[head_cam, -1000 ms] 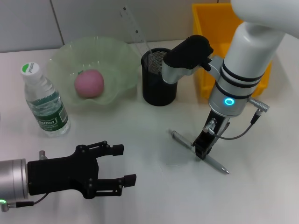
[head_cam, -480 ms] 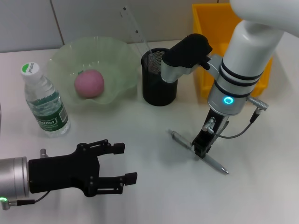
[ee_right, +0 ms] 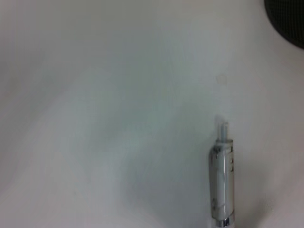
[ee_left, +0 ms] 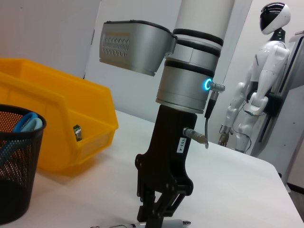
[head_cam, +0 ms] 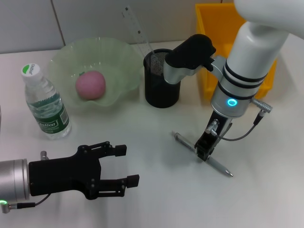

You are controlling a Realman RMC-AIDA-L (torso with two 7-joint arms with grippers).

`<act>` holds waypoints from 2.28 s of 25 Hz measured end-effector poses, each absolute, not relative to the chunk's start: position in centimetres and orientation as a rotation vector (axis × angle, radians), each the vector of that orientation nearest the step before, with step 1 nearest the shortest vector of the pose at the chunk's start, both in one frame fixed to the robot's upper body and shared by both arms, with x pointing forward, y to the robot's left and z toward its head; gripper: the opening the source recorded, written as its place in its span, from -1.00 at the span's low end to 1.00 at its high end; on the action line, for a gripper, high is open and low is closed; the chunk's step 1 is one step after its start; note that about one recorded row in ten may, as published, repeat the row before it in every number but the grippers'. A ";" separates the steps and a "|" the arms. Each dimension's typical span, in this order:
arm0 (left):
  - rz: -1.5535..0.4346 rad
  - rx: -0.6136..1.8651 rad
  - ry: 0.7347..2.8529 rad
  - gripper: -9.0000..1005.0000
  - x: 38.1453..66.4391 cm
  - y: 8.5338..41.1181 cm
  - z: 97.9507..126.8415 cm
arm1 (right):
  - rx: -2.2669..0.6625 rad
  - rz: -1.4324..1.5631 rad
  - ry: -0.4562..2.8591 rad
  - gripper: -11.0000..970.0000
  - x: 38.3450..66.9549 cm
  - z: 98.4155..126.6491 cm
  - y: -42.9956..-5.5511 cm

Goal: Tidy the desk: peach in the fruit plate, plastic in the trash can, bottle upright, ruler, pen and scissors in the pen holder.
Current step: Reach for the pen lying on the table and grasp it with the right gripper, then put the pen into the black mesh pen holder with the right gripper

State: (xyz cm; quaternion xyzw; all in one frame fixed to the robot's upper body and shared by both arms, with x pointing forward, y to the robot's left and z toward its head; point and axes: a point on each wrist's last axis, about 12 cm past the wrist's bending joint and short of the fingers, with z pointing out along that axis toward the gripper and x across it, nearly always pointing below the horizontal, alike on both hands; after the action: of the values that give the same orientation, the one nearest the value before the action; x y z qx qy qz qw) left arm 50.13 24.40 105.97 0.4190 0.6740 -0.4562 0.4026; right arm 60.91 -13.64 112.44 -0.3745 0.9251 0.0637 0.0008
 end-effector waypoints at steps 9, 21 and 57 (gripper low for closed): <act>-1.152 1.059 1.703 0.72 50.1 24.4 106.0 | -1.188 0.191 2.914 -0.51 60.9 112.0 -13.8; -1.150 1.052 1.698 0.72 50.3 24.4 106.1 | -1.218 0.197 2.901 -0.44 60.8 112.0 -13.6; -1.128 1.029 1.696 0.72 50.1 24.2 105.7 | -1.111 0.880 2.089 -0.73 58.7 112.3 -19.4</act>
State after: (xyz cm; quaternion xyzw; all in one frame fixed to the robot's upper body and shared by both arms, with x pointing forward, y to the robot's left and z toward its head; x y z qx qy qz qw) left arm 50.14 24.20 105.66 0.4101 0.6755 -0.4492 0.4167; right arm 58.66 -19.43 112.25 -0.4193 0.7885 0.3320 0.3037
